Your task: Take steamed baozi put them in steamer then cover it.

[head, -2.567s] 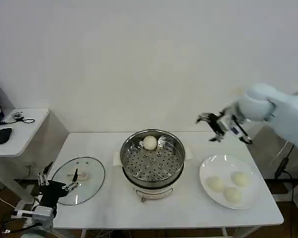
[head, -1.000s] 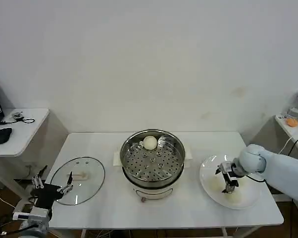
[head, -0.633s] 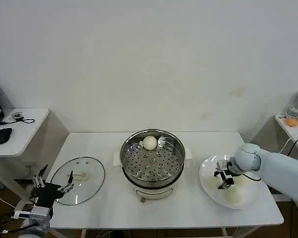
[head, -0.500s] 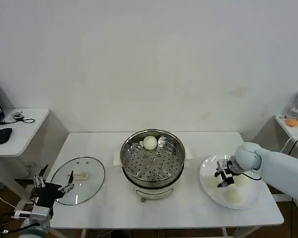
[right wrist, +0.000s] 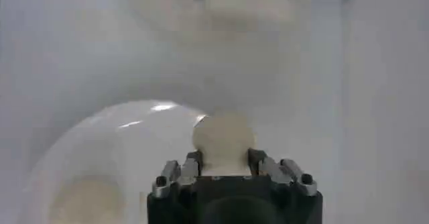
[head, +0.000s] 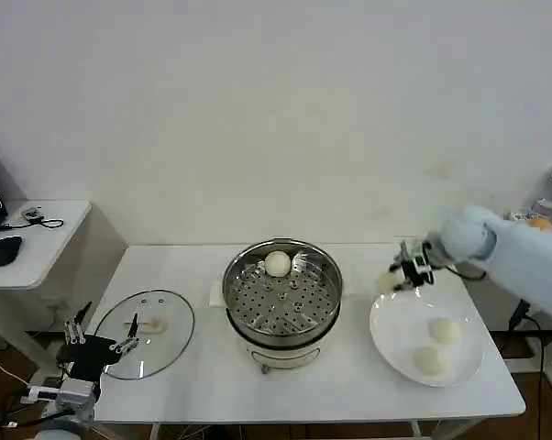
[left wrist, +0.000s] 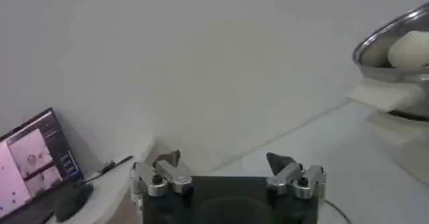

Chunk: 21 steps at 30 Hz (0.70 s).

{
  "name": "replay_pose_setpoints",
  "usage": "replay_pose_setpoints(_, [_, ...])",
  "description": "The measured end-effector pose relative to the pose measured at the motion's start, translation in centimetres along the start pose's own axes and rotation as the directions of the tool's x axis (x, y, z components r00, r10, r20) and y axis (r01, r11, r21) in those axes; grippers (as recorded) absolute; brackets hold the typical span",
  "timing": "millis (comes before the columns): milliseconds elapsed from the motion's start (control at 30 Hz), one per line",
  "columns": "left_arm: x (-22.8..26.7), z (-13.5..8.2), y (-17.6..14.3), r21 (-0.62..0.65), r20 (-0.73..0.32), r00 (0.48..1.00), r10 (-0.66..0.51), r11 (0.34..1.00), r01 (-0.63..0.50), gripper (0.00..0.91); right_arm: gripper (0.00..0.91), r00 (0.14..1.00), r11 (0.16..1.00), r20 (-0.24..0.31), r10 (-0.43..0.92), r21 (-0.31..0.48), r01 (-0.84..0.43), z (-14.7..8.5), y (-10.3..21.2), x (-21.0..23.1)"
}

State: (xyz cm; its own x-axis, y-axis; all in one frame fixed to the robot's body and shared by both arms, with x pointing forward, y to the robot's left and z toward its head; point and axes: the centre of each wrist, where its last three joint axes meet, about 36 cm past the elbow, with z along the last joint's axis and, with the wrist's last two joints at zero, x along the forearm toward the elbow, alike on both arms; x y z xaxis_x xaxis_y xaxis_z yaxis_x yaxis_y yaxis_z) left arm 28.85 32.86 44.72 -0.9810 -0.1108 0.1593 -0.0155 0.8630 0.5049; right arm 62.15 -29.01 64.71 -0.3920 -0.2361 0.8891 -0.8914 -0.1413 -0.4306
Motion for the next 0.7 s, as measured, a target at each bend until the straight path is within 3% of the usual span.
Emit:
replay_pose_setpoints(200, [0.0, 0.0, 0.4, 0.001, -0.001, 1.000, -0.007, 1.000, 0.007, 0.907, 0.504, 0.998, 0.998, 0.068, -0.002, 0.066, -0.003, -6.9, -1.8, 1.7])
replay_pose_setpoints(433, [-0.2, 0.2, 0.9, 0.002, -0.003, 1.000, -0.023, 1.000, 0.023, 0.907, 0.504, 0.990, 0.996, 0.128, -0.066, 0.063, 0.058, -14.1, -2.1, 0.0])
replay_pose_setpoints(700, [-0.1, 0.0, 1.3, 0.006, 0.000, 0.999, -0.041, 0.999, 0.041, 0.907, 0.534, 0.981, 0.990, 0.137, -0.137, 0.008, 0.138, -18.9, -2.2, -4.3])
